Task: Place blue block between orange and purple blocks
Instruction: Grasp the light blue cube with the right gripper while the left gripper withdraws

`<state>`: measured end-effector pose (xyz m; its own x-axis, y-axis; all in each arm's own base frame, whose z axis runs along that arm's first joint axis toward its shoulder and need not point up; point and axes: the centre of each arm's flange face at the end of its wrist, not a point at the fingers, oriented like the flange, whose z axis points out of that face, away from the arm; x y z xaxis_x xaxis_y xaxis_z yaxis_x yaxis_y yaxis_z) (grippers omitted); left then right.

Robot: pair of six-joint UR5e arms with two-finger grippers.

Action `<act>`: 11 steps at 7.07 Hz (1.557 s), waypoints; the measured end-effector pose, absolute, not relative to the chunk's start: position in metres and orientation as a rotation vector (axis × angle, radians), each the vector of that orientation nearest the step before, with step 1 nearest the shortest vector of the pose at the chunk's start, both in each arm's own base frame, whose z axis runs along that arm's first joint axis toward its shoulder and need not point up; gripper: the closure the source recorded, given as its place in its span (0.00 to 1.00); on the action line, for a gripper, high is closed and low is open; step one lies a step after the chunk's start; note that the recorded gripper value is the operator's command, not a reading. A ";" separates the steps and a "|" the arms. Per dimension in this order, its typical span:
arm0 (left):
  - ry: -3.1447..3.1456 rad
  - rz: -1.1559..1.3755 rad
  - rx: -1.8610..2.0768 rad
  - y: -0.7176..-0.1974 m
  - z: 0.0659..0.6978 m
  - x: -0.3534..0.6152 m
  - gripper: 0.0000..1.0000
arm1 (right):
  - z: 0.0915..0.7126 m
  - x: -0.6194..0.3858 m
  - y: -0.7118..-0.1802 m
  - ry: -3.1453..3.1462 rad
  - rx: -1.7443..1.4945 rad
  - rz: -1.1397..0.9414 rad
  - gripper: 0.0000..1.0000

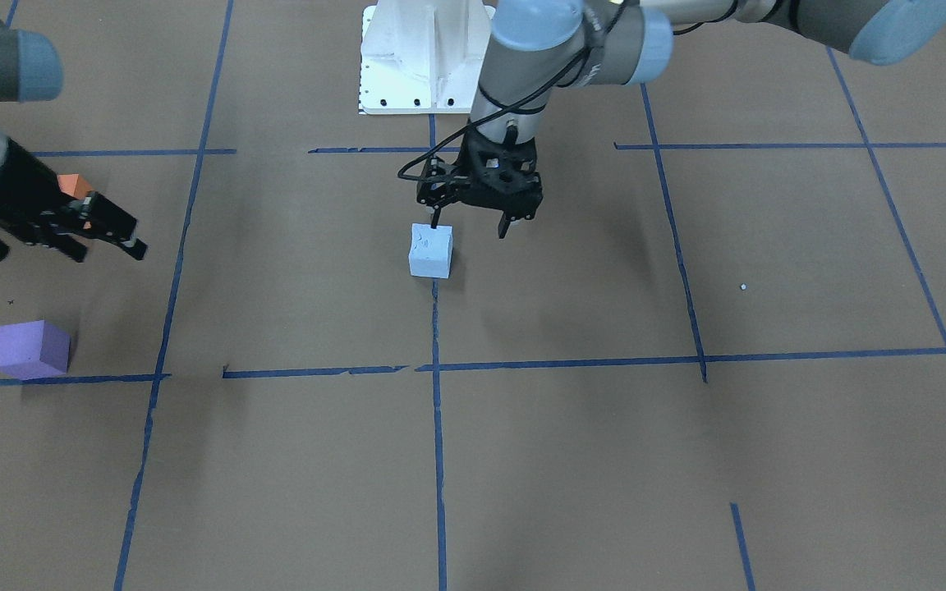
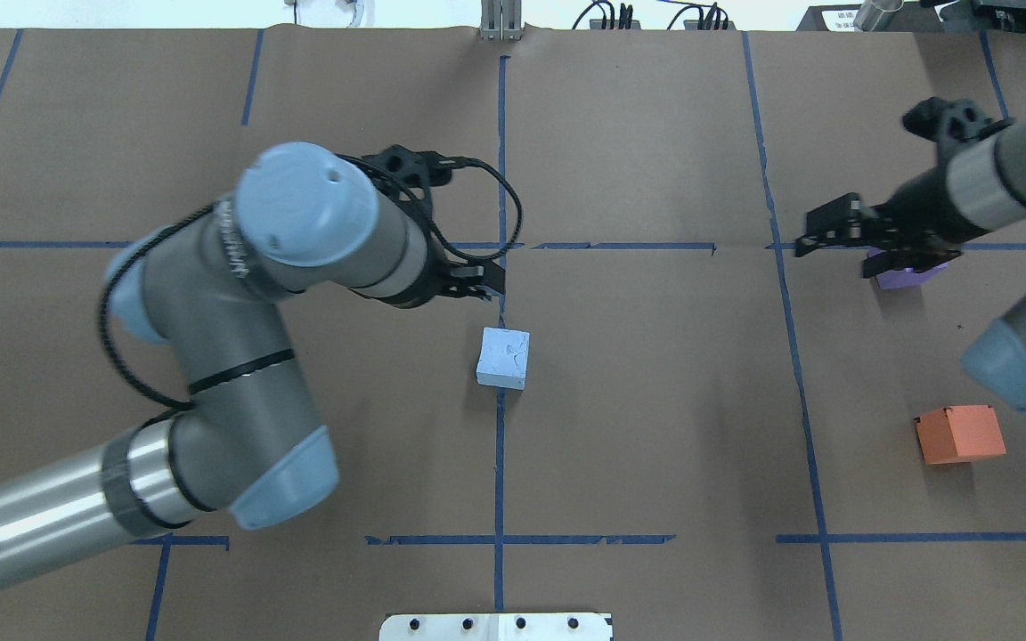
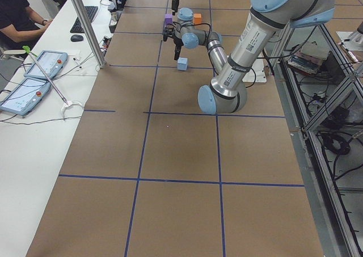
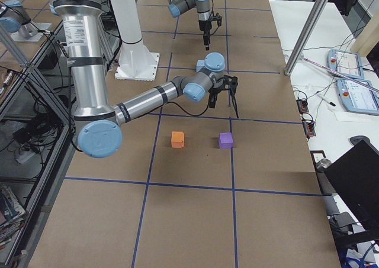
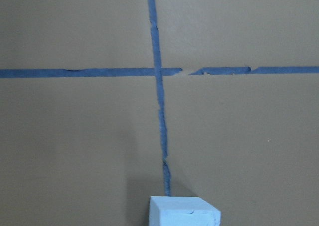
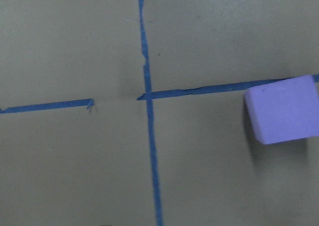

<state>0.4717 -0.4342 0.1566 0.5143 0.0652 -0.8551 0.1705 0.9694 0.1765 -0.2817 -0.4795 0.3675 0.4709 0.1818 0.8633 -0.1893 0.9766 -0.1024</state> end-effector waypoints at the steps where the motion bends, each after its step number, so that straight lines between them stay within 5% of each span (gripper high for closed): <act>1: 1.052 -0.089 0.262 -0.429 0.176 0.409 0.00 | 0.316 -0.353 -0.469 -1.076 -0.007 0.288 0.00; 4: 1.060 -0.047 0.197 -0.425 0.249 0.256 0.00 | 0.202 -0.514 -0.466 -1.007 -0.055 0.375 0.01; 9: 1.053 -0.020 0.194 -0.422 0.264 0.237 0.00 | 0.196 -0.605 -0.442 -0.853 -0.090 0.336 0.06; 10: 1.053 -0.020 0.194 -0.422 0.264 0.236 0.00 | 0.199 -0.615 -0.433 -0.840 -0.076 0.316 0.12; 11: 1.054 -0.019 0.195 -0.422 0.264 0.236 0.00 | 0.202 -0.623 -0.426 -0.829 -0.052 0.291 0.51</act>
